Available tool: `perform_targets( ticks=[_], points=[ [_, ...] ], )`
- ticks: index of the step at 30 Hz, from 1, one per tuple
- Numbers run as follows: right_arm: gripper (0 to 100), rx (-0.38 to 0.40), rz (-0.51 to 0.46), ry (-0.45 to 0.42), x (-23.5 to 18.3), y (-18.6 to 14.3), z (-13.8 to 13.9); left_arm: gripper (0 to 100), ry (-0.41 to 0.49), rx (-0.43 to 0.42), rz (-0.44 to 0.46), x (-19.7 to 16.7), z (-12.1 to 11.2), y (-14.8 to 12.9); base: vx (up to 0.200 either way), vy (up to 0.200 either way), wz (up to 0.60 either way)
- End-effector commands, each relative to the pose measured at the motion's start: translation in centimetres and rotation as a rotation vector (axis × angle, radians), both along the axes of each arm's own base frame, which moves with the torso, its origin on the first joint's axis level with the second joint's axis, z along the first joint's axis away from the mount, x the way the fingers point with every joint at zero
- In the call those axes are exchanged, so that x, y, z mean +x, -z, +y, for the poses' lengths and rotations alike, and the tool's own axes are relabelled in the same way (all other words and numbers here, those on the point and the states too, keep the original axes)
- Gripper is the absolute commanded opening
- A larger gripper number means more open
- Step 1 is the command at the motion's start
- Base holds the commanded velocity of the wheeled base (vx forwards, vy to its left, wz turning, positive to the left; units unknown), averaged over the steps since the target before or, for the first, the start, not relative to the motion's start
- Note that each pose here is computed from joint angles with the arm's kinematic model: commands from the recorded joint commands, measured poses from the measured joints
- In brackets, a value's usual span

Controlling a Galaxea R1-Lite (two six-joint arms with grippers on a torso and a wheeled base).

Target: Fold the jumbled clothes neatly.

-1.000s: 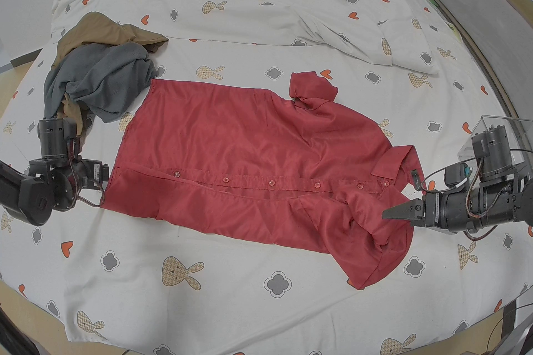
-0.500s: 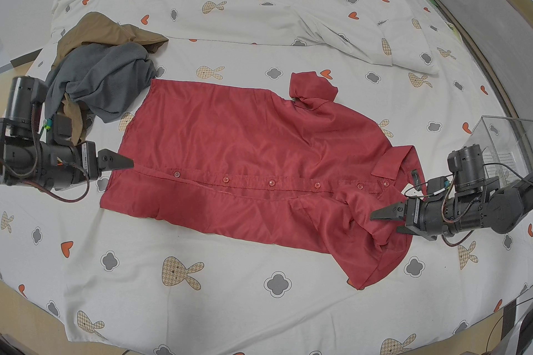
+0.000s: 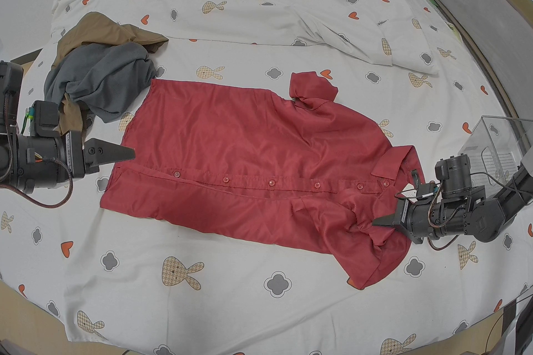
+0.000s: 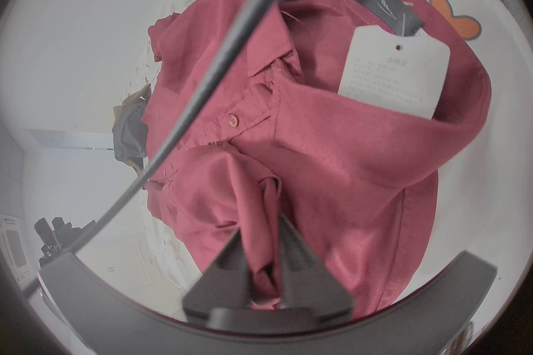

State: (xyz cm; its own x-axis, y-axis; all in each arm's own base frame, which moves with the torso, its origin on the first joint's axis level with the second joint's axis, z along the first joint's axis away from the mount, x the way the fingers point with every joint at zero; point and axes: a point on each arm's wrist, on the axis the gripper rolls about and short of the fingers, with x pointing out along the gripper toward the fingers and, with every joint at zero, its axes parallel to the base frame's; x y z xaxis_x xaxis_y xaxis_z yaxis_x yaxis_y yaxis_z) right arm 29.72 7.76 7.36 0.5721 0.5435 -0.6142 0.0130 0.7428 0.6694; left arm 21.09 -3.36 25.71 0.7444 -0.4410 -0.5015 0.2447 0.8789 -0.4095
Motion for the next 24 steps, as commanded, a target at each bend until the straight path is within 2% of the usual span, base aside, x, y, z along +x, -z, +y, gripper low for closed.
perform_targets(
  ticks=[1,8,13,15,16,18,20,24],
  points=[
    [0,0.009,-0.046,0.011,-0.4,-1.4,-0.4,100,0.006,0.0,-0.008,0.1,-0.1,0.1,0.0,0.0,0.0],
    [0,0.042,-0.193,-0.005,-1.2,-5.8,-0.1,100,0.005,-0.005,-0.033,0.3,-0.2,0.7,0.0,0.0,0.0],
    [0,0.049,-0.235,-0.041,-0.9,-7.5,0.8,100,0.004,-0.004,-0.034,0.4,-0.2,0.7,0.0,0.0,0.0],
    [0,0.027,-0.231,-0.073,-1.0,-8.1,1.4,100,0.004,-0.004,-0.033,0.4,-0.2,0.8,0.0,0.0,0.0],
    [0,-0.023,-0.24,-0.124,-1.2,-8.1,1.7,100,0.002,-0.004,-0.031,0.5,-0.1,0.8,0.0,0.0,0.0],
    [0,-0.052,-0.252,-0.149,-1.3,-8.1,1.8,100,0.002,-0.004,-0.031,0.5,-0.1,0.8,0.0,0.0,0.0],
    [0,-0.124,-0.308,-0.212,-1.3,-8.1,1.8,100,0.003,-0.004,-0.028,0.5,-0.2,0.9,0.0,0.0,0.0],
    [0,-0.163,-0.368,-0.245,-0.9,-9.0,1.8,100,0.002,-0.003,-0.024,0.6,-0.2,1.0,0.0,0.0,0.0]
  ],
)
